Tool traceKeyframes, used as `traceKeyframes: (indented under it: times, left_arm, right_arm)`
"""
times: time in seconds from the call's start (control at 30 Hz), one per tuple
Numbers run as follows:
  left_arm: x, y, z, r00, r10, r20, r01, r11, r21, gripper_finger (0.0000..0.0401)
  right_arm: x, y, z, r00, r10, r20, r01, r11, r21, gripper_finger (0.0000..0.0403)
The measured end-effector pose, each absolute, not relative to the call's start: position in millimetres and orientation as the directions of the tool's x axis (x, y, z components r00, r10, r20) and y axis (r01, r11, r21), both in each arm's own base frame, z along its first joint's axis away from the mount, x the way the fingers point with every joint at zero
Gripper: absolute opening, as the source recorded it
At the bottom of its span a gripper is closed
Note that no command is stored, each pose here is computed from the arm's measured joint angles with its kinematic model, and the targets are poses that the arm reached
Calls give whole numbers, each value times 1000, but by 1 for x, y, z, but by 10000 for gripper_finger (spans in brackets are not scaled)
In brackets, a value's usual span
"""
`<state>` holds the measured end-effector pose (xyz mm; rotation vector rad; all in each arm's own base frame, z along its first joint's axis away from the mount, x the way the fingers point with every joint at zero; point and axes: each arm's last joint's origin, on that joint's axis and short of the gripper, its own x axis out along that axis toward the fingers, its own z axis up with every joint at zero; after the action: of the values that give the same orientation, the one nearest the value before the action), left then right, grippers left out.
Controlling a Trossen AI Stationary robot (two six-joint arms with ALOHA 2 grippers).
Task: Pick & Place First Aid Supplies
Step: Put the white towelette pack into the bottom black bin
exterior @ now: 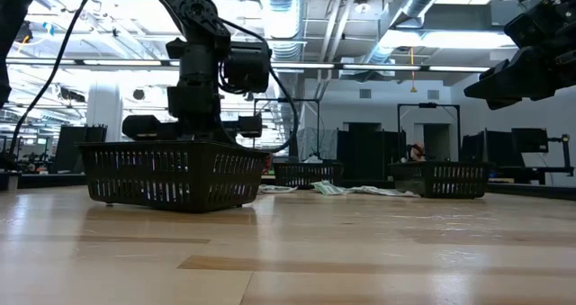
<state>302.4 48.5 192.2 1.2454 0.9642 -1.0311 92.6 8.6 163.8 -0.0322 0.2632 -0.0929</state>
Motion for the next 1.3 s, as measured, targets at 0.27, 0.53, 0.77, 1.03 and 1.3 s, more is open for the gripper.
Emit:
traceKeyframes:
  times: [0.27, 0.53, 0.77, 1.03, 1.3]
  left_arm:
    - [303, 49, 192, 273, -79, -959, 962, 36, 271, 171]
    - [303, 49, 192, 273, -80, -959, 962, 42, 270, 166]
    - [302, 48, 192, 269, -85, -959, 963, 43, 266, 145]
    - [302, 48, 192, 266, -86, -960, 964, 43, 263, 124]
    - [300, 48, 190, 258, -93, -962, 966, 44, 255, 110]
  right_arm:
    - [93, 9, 164, 961, -96, -258, 87, 995, -44, 8]
    - [93, 9, 164, 961, -96, -258, 87, 995, -44, 8]
    - [93, 9, 164, 961, -96, -258, 87, 995, -44, 8]
    - [93, 9, 164, 961, -95, -258, 87, 995, -44, 8]
    - [93, 9, 164, 961, -96, -258, 87, 995, -44, 8]
